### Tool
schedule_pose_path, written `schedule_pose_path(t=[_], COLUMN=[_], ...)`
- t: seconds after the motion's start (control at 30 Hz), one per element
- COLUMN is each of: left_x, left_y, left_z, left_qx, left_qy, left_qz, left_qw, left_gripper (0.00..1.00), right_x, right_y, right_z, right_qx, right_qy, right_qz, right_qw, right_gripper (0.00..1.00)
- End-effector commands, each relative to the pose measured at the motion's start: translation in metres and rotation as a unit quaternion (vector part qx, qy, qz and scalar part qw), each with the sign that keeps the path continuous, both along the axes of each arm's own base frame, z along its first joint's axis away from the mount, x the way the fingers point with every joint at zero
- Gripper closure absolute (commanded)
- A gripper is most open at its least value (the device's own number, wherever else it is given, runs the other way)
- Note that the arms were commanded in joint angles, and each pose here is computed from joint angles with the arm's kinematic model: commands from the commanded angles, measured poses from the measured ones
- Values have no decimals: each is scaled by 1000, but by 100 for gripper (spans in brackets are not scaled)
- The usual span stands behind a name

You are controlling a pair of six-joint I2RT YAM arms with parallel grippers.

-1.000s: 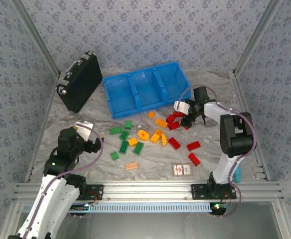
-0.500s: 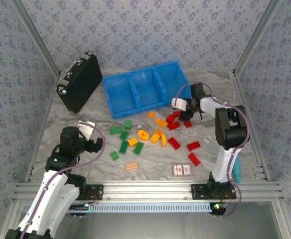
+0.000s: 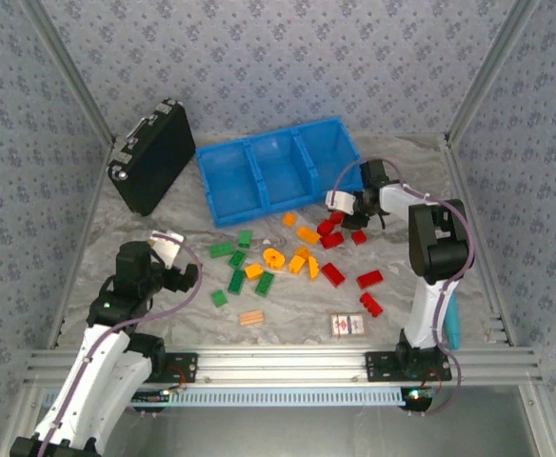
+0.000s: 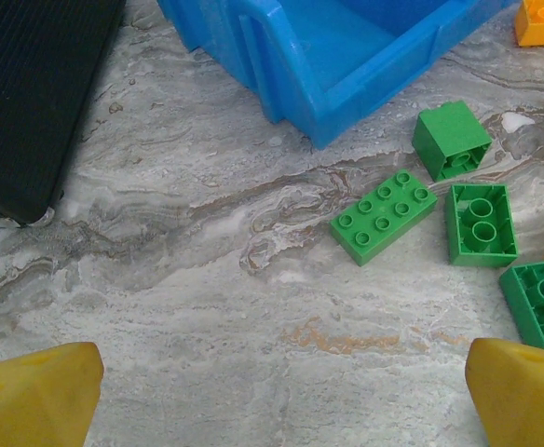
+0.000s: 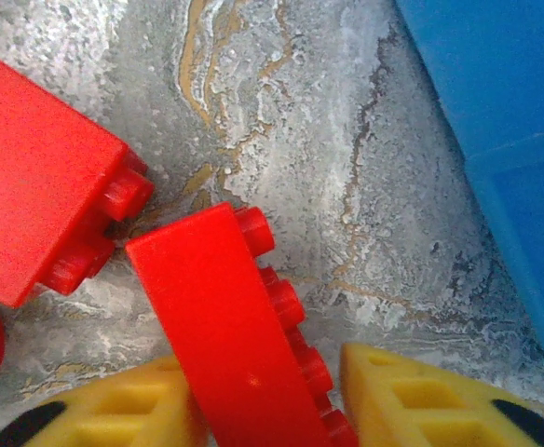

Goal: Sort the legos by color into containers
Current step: Place the lego in the container.

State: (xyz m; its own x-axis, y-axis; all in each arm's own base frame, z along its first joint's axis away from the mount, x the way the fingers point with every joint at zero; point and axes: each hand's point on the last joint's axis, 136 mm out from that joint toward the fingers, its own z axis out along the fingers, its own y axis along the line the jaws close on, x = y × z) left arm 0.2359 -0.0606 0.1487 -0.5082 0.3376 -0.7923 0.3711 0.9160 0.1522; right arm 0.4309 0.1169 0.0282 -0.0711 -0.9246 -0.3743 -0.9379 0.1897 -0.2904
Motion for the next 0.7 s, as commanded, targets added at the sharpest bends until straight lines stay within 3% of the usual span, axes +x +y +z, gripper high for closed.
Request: schedule_pose_path(t=[0.0, 0.23, 0.67], left_x=[2, 0, -5], left_y=[-5, -5, -5], left_z=[3, 10, 25], left_qx=[-1, 0, -10], left_qy=[-10, -33, -71], left_qz=[-16, -19, -24], left_qw=[1000, 999, 997], left_gripper=[0, 0, 0], right_x=[-9, -20, -4], right_y=[0, -6, -5], right_z=[-6, 16, 82], right_qx=[-14, -9, 11], right_qy=[22, 6, -45], right_qz=[14, 4, -25], right_qw=[1000, 1000, 999], right_gripper=[66, 76, 77])
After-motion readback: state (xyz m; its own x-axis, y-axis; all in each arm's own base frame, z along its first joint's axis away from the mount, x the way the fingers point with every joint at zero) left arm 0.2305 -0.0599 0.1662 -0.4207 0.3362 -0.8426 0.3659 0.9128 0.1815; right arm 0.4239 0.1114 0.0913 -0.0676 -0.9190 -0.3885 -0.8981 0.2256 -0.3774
